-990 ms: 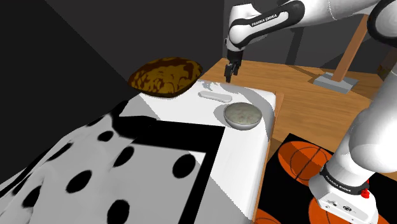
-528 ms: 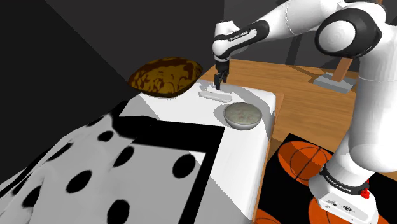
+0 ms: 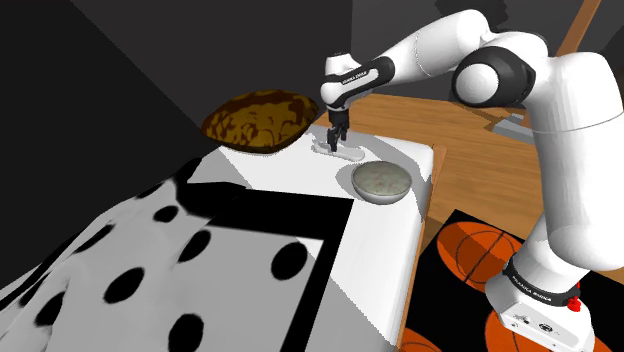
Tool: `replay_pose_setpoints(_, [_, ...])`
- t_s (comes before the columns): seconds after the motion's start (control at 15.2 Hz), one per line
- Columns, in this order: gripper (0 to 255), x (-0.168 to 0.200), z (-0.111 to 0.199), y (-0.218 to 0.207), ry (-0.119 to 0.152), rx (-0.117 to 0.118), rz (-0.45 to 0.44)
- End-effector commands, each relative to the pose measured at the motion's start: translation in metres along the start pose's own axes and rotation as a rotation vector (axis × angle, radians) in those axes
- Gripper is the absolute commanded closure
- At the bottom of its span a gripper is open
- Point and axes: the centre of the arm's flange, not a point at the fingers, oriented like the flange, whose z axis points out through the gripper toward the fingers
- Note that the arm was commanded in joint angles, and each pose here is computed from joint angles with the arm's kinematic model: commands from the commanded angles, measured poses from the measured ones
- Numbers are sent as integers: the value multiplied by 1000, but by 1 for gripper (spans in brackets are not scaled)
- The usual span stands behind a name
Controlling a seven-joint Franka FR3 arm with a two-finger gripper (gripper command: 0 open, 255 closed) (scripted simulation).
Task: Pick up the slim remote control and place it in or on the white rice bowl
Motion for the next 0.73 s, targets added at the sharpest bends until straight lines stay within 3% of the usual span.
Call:
replay_pose_setpoints(0.0, [0,0,10,-1,0,0,0])
replay_pose_setpoints(0.2, [0,0,23,-1,0,0,0])
replay_pose_setpoints(0.66, [0,0,23,0,0,0,0])
